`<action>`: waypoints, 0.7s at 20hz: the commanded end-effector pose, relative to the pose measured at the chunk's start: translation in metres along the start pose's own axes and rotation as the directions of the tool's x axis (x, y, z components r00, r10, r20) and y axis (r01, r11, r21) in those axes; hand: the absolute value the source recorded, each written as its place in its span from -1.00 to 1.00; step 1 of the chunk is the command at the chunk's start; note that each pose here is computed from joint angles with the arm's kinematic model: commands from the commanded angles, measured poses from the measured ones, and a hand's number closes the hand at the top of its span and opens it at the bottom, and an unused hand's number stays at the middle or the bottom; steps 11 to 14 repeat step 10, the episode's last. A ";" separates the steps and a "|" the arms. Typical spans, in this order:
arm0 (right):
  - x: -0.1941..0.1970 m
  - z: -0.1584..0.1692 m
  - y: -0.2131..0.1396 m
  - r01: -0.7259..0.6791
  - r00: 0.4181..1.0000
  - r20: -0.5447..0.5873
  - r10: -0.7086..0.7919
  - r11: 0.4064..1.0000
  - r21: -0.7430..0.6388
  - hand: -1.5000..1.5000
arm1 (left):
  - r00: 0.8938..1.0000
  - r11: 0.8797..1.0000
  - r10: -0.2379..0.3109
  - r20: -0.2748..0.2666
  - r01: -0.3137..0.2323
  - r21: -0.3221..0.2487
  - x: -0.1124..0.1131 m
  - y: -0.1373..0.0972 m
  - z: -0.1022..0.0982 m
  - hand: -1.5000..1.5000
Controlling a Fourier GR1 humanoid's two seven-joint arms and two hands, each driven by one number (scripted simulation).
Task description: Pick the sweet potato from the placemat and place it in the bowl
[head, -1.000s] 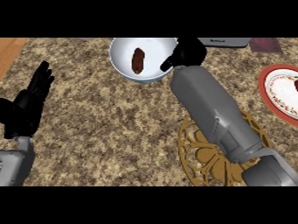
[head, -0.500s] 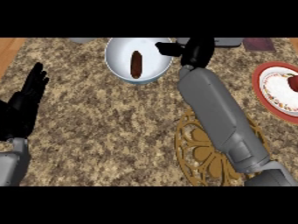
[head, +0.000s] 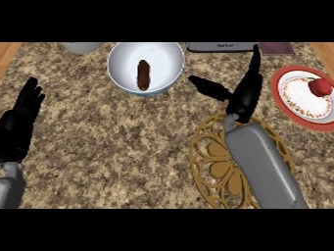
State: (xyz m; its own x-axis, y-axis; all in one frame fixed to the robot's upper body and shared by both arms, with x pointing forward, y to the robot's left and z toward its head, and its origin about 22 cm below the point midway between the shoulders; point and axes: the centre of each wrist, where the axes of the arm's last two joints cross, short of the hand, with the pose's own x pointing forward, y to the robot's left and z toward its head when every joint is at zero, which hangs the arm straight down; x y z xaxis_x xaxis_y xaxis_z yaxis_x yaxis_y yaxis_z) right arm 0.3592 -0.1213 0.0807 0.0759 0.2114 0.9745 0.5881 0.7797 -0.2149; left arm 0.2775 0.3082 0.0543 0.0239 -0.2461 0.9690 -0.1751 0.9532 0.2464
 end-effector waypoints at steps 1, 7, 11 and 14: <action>-0.017 0.016 -0.058 0.063 0.997 0.040 -0.064 0.998 0.011 -1.00 | 1.000 1.000 -0.021 0.000 0.021 0.012 -0.021 0.013 0.019 0.00; -0.029 0.058 -0.101 0.148 0.986 0.061 -0.153 0.986 0.078 -1.00 | 1.000 1.000 -0.009 0.010 0.009 0.002 -0.007 0.018 0.012 0.00; -0.016 0.067 -0.104 0.182 0.979 0.083 -0.189 0.980 0.081 -1.00 | 1.000 1.000 0.001 0.019 -0.001 -0.004 0.011 -0.011 0.012 0.00; -0.016 0.067 -0.104 0.182 0.979 0.083 -0.189 0.980 0.081 -1.00 | 1.000 1.000 0.001 0.019 -0.001 -0.004 0.011 -0.011 0.012 0.00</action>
